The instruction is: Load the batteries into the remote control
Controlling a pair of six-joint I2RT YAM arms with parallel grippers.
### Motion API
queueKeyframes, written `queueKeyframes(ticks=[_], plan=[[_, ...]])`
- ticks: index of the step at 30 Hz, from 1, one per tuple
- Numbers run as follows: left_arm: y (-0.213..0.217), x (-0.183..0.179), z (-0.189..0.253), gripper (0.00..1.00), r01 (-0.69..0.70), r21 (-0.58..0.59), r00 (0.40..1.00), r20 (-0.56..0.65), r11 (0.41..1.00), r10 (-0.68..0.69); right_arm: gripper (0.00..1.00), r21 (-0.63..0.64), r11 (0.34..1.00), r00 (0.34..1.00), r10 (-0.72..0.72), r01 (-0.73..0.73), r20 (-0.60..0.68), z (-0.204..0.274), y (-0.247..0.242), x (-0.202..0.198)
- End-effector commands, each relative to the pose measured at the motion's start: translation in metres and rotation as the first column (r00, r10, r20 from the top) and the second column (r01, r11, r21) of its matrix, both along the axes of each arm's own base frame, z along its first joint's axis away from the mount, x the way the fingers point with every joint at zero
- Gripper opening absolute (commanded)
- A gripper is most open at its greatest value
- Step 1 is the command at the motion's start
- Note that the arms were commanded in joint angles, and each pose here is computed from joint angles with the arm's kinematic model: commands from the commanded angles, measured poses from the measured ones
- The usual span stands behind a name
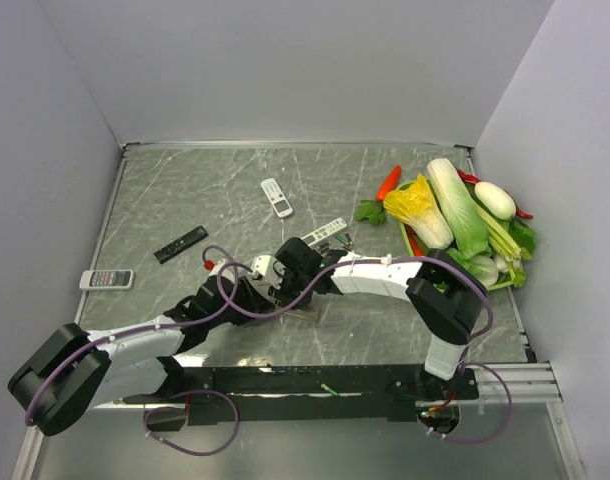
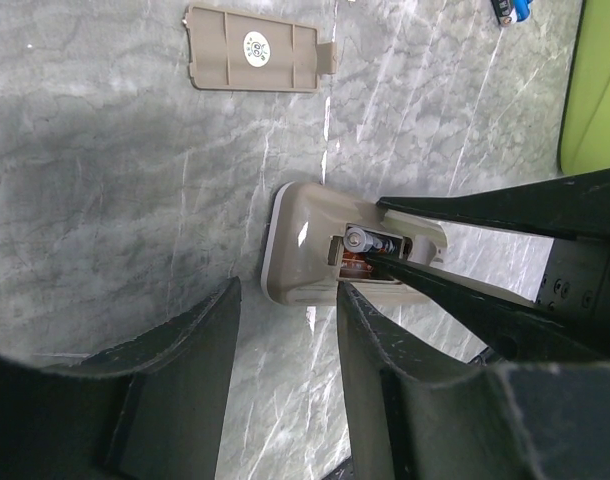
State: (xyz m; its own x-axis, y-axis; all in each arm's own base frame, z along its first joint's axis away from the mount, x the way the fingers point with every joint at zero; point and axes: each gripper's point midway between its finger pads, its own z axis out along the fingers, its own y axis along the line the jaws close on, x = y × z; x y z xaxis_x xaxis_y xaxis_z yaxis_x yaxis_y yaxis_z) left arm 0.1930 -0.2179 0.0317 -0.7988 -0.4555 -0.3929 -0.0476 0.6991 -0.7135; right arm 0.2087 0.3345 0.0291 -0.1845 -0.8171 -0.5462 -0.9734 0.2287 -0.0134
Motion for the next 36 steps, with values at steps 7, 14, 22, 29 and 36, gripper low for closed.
queueKeyframes(ticks=[7,14,22,29,36], plan=[[-0.003,0.010,0.007,0.48,-0.005,0.024,1.000,0.025,1.000,0.005,0.42,0.063,0.998,1.000,0.009,-0.009,0.002,0.021,0.001,-0.005],[-0.006,0.010,0.006,0.46,0.006,0.020,1.000,0.017,1.000,-0.006,0.46,0.099,0.995,1.000,0.010,-0.011,0.009,0.034,0.004,-0.007],[-0.001,0.008,0.013,0.46,0.001,0.048,1.000,0.017,0.999,-0.002,0.46,0.152,0.985,0.997,-0.078,0.075,0.016,0.053,-0.006,-0.008],[0.002,0.015,0.033,0.46,-0.028,0.114,0.998,0.067,0.993,0.020,0.46,0.226,0.920,0.947,-0.306,0.321,-0.097,0.066,-0.037,-0.009],[-0.010,0.009,0.038,0.42,0.024,0.225,0.998,0.053,0.974,-0.037,0.47,0.305,0.845,0.898,-0.411,0.440,-0.157,0.069,-0.060,-0.009]])
